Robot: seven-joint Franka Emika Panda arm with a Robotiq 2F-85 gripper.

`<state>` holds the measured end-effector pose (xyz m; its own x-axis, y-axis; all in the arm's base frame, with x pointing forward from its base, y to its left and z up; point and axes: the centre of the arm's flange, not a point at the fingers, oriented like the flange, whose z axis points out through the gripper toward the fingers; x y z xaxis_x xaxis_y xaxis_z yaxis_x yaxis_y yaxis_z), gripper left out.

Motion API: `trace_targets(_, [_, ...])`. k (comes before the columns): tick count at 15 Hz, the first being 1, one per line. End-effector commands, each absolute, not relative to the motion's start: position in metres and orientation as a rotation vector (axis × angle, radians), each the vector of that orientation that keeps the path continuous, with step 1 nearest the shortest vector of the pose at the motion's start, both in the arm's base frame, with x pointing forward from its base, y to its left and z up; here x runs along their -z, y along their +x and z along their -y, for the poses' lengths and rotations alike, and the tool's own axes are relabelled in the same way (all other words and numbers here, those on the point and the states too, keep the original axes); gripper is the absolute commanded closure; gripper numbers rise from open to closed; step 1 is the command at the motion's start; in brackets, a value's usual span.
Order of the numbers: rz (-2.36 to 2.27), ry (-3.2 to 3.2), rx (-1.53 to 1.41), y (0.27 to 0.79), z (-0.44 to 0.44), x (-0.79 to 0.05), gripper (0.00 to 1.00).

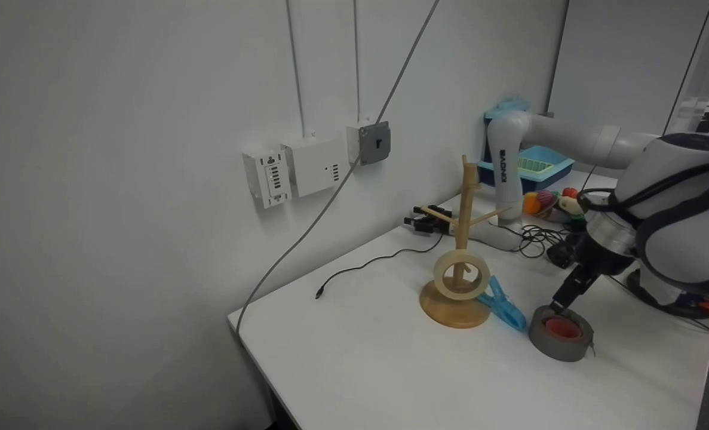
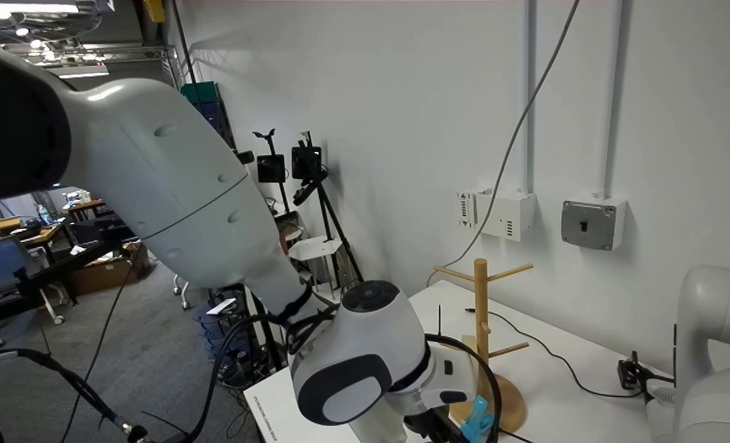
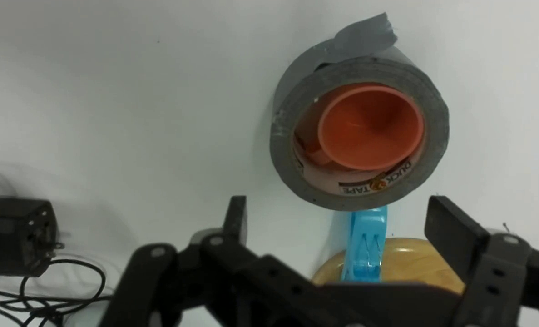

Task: Move the peg from the stand to the table

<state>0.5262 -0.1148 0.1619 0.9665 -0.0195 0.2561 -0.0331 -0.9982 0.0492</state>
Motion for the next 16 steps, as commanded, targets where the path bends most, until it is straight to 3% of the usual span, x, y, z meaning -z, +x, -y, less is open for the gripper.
trace_targets(1, [0.042,3.062,-0.383,0.534,0.112,-0.172,0.0])
trace_targets(16, [0.011,3.007,-0.616,0.551,0.093,-0.32,0.0])
